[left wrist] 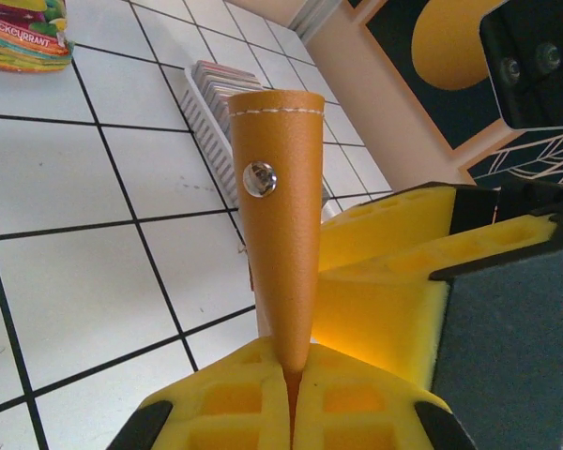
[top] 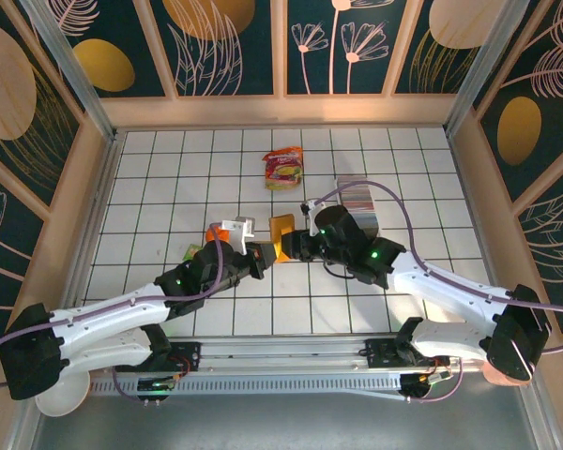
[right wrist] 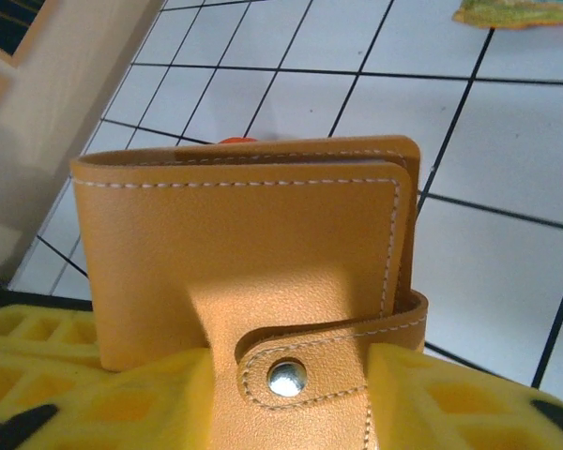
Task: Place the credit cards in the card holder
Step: Open the button on the card holder.
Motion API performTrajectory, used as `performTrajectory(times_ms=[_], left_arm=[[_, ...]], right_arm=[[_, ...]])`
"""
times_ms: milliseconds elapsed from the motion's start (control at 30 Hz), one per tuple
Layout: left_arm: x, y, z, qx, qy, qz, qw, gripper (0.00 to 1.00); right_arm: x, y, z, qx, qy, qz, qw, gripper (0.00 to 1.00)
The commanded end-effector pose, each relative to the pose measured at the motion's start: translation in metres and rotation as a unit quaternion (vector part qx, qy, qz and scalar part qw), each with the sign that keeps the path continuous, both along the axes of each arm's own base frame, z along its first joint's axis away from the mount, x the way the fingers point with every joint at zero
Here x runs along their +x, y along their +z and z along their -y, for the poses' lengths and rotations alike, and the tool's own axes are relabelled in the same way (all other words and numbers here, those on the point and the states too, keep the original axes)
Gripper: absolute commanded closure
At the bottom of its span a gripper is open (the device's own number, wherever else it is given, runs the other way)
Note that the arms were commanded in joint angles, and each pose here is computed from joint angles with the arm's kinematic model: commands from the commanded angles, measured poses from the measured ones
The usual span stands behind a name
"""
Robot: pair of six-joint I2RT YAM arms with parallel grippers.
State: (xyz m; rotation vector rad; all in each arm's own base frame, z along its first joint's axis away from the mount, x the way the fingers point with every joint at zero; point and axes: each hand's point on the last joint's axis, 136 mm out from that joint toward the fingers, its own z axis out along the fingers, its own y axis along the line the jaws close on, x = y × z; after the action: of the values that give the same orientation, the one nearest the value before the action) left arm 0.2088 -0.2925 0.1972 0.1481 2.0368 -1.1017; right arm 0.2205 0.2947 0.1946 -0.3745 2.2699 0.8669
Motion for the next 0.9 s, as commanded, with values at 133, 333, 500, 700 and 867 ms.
performTrajectory(times_ms=[133, 333, 500, 700, 867], left_arm=[[-0.002, 0.031, 0.002, -0.049, -0.005, 0.021, 0.999, 1.0], [-0.003, 0.03, 0.0, -0.049, -0.002, 0.018, 0.999, 1.0], [-0.002, 0.027, -0.003, -0.043, 0.006, 0.016, 0.999, 1.0], [-0.006, 0.002, -0.007, -0.035, 0.01, -0.019, 0.999, 1.0], [-0.015, -0.032, -0.006, -0.018, -0.002, -0.072, 0.997, 1.0]], right_arm=[[0.012, -0.006, 0.017, -0.037, -0.052, 0.012, 0.998, 0.71], [0.013, -0.008, 0.02, -0.045, -0.058, 0.012, 0.997, 0.9], [0.016, -0.007, 0.024, -0.052, -0.069, 0.016, 0.996, 1.0], [0.014, -0.006, 0.032, -0.042, -0.081, 0.022, 0.996, 1.0], [-0.003, -0.026, 0.028, -0.012, -0.059, -0.016, 0.998, 1.0]])
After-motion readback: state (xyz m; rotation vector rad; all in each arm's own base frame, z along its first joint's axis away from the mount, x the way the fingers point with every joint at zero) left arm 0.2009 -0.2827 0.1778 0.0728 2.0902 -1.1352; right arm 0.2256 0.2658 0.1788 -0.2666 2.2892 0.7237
